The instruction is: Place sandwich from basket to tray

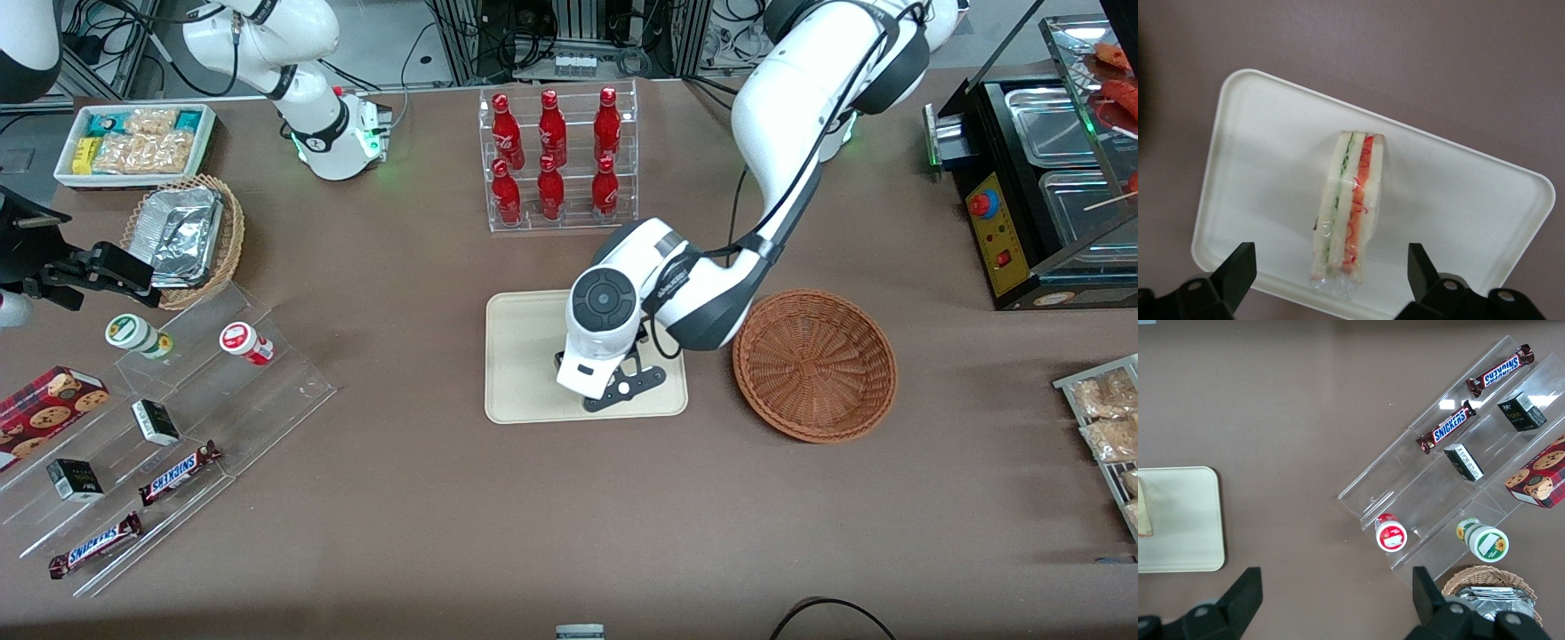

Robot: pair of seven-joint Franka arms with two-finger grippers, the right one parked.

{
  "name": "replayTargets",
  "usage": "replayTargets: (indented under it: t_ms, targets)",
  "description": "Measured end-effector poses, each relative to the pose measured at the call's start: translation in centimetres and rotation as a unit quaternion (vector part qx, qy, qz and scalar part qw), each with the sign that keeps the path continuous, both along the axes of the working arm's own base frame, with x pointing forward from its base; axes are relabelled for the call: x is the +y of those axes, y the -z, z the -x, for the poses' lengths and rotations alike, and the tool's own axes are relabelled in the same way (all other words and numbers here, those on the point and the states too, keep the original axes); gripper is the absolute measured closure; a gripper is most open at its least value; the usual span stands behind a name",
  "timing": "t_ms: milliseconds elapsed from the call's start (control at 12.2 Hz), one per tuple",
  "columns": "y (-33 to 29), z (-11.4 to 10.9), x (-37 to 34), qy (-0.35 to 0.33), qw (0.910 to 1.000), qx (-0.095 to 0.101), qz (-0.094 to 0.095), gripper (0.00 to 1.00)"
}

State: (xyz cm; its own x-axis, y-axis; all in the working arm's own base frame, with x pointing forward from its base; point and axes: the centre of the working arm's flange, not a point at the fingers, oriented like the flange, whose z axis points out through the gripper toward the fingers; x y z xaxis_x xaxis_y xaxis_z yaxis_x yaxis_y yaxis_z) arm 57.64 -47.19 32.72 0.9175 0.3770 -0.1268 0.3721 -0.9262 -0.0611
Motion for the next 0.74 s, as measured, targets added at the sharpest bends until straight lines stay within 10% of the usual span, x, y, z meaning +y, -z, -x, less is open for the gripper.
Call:
replayTargets:
  t_ms: [736]
  targets:
    - [-6.0,-2.9,13.6,0.017,0.997,0.056,-0.051,0.0]
